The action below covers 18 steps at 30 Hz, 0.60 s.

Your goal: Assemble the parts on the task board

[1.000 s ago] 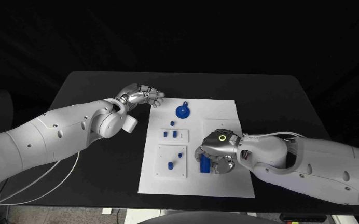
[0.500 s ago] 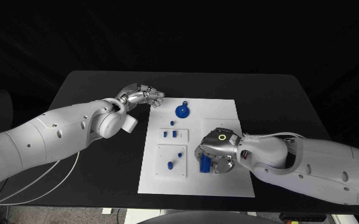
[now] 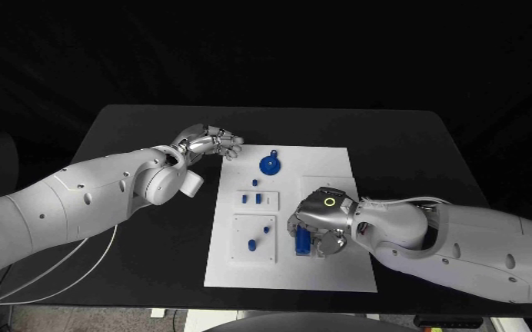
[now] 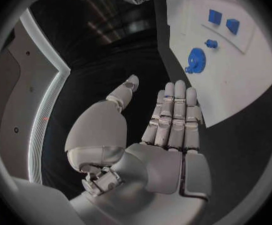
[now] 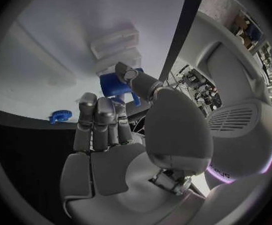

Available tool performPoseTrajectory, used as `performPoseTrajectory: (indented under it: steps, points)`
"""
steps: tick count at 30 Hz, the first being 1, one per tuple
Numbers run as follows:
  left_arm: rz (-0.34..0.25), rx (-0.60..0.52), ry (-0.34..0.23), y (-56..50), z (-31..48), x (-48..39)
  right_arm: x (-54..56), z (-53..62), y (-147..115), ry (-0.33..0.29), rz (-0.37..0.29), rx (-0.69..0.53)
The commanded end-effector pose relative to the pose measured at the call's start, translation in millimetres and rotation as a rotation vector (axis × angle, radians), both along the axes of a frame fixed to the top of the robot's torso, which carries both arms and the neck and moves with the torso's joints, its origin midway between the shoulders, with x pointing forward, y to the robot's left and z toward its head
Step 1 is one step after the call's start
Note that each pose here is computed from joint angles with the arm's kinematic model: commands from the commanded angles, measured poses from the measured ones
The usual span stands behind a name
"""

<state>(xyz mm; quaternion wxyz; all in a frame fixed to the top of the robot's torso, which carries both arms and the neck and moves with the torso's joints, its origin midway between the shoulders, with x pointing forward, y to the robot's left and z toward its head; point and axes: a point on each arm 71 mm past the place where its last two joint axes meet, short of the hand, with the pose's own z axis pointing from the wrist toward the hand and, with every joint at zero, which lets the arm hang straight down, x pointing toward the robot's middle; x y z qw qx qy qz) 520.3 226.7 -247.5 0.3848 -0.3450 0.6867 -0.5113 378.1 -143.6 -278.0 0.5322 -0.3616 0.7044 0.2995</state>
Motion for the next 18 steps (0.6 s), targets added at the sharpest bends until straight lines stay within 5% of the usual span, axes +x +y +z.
performPoseTrajectory:
  steps: [1, 18]
  points:
    - [-0.016, -0.012, 0.005, -2.4, 0.3, -0.7, -1.4, 3.4, 2.3, -0.026, 0.028, 0.039]
    - [-0.017, -0.010, 0.010, -1.6, 0.0, -0.8, -3.7, 0.2, -0.8, 0.022, 0.035, 0.007]
